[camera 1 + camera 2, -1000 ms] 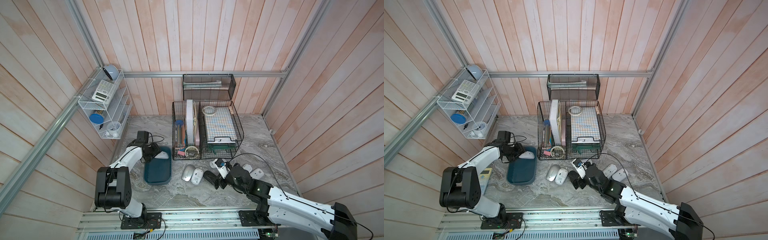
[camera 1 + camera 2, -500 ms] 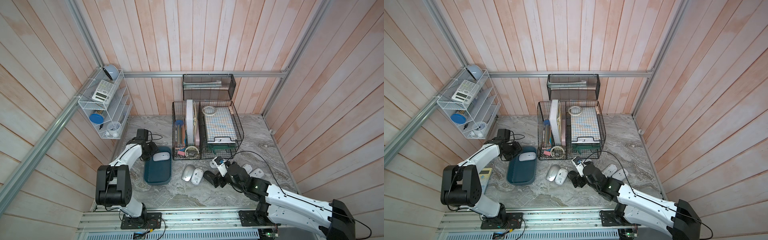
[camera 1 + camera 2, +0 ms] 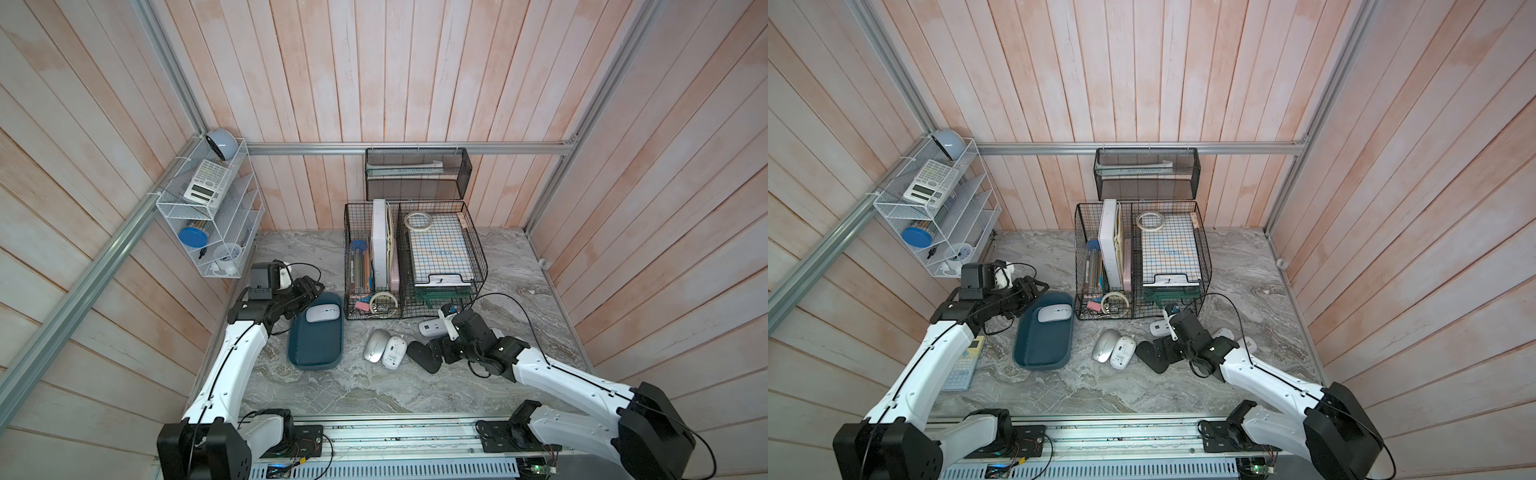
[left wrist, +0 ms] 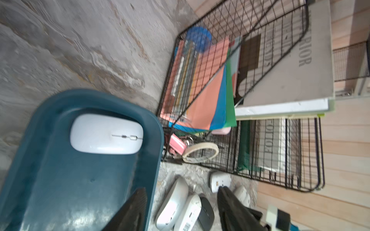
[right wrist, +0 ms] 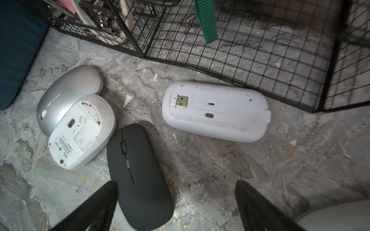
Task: Put the mouse in the storage box
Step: Place the mouse in the storage box, then pick up the mouse from the center of the board.
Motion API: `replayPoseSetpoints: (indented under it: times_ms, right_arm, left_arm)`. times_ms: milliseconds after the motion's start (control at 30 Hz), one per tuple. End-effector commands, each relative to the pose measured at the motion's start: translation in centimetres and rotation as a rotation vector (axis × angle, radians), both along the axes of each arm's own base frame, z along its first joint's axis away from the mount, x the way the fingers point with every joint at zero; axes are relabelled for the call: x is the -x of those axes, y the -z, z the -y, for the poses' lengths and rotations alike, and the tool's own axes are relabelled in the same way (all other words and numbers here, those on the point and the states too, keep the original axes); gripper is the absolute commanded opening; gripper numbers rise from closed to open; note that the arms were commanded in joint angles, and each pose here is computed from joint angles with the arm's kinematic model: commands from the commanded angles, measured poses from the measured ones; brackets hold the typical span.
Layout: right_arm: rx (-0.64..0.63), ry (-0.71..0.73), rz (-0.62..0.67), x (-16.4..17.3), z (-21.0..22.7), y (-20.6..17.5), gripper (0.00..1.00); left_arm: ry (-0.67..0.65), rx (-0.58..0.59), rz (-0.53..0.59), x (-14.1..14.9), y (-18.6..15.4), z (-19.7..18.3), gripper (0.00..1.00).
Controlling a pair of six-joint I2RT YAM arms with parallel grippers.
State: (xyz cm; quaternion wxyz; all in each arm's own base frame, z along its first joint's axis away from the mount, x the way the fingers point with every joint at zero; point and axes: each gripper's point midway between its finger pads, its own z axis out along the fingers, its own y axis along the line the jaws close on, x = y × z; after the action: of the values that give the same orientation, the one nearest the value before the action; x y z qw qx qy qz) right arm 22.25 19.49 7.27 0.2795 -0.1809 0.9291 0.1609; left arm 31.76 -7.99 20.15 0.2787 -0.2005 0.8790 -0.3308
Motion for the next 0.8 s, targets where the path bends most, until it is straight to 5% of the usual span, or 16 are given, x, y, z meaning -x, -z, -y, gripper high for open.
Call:
replayPoseSetpoints:
  times_ms: [0, 367, 500, 767]
  right_arm:
    - [-0.041, -0.066, -0.077, 1.0, -1.5, 0.2, 0.98]
    - [0.033, -0.187, -0.151, 2.3, -3.1, 2.5, 0.97]
    - [0.116, -0.228, -0.165, 2.6, -3.3, 3.3, 0.95]
    - [0.221, -0.245, -0.183, 2.5, -3.7, 4.7, 0.87]
  left_arm:
    - [0.092, 0.093, 0.018, 2.2, -0.6, 1.8, 0.62]
    - [0.051, 0.019, 0.038, 4.6, -0.5, 0.7, 0.64]
    - [0.024, -0.005, 0.032, 4.7, -0.2, 0.1, 0.79]
    - [0.01, -0.019, 0.029, 4.5, 0.4, -0.2, 0.8]
